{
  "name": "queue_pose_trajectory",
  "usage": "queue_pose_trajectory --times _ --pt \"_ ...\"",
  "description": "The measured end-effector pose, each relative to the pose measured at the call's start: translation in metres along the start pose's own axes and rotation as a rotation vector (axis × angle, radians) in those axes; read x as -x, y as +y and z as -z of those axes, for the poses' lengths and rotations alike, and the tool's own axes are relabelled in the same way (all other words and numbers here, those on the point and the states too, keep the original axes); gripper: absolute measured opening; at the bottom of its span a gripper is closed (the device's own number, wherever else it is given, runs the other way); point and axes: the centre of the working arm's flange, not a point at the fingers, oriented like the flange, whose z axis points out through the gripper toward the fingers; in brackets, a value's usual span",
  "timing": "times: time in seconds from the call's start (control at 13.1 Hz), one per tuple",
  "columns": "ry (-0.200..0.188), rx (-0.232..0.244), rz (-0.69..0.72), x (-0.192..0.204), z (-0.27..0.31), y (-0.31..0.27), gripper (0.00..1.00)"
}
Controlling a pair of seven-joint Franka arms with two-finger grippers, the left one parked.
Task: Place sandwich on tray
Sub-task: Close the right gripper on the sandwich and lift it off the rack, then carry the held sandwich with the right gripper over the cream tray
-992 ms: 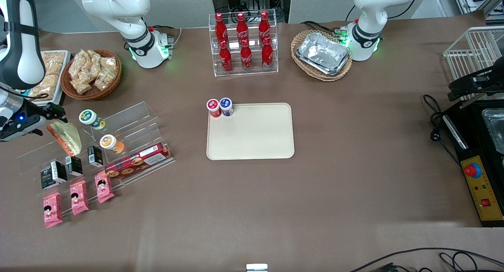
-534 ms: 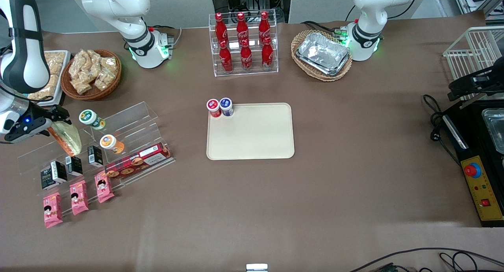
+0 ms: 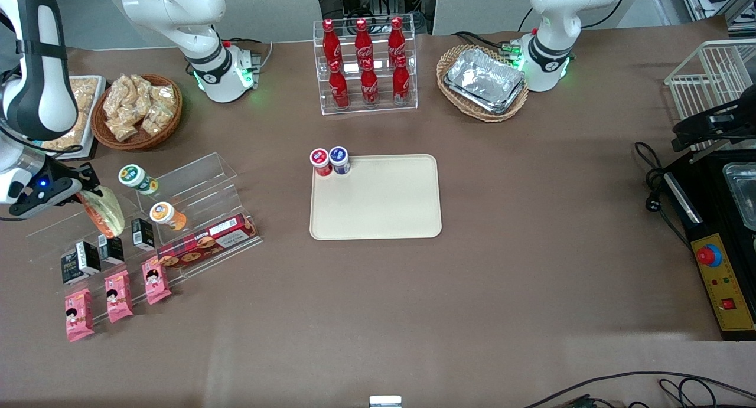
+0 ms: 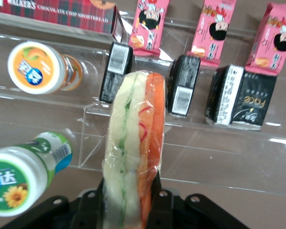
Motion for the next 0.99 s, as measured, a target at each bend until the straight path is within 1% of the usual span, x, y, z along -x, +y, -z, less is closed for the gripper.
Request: queue_pose_trajectory --times 0.15,0.23,0.38,0.61,0.76,0.84,0.99 --pt "-0.007 -0.008 0.019 -0.012 0.031 0.005 0.24" --pt "-0.011 -0.011 0.034 -0.019 0.052 0.008 0.19" --pt "-0.021 -0.011 0.070 -0.041 0.095 0.008 0.19" --pt "-0.038 -0.009 0.161 -0.096 0.136 -0.015 0.19" --pt "-0.023 -0.006 0.258 -0.144 0.147 -0.056 0.19" --pt "-0.005 -0.021 0.302 -0.166 0.147 -0.079 0.19" --pt "0.034 -0.087 0.360 -0.201 0.136 -0.121 0.19"
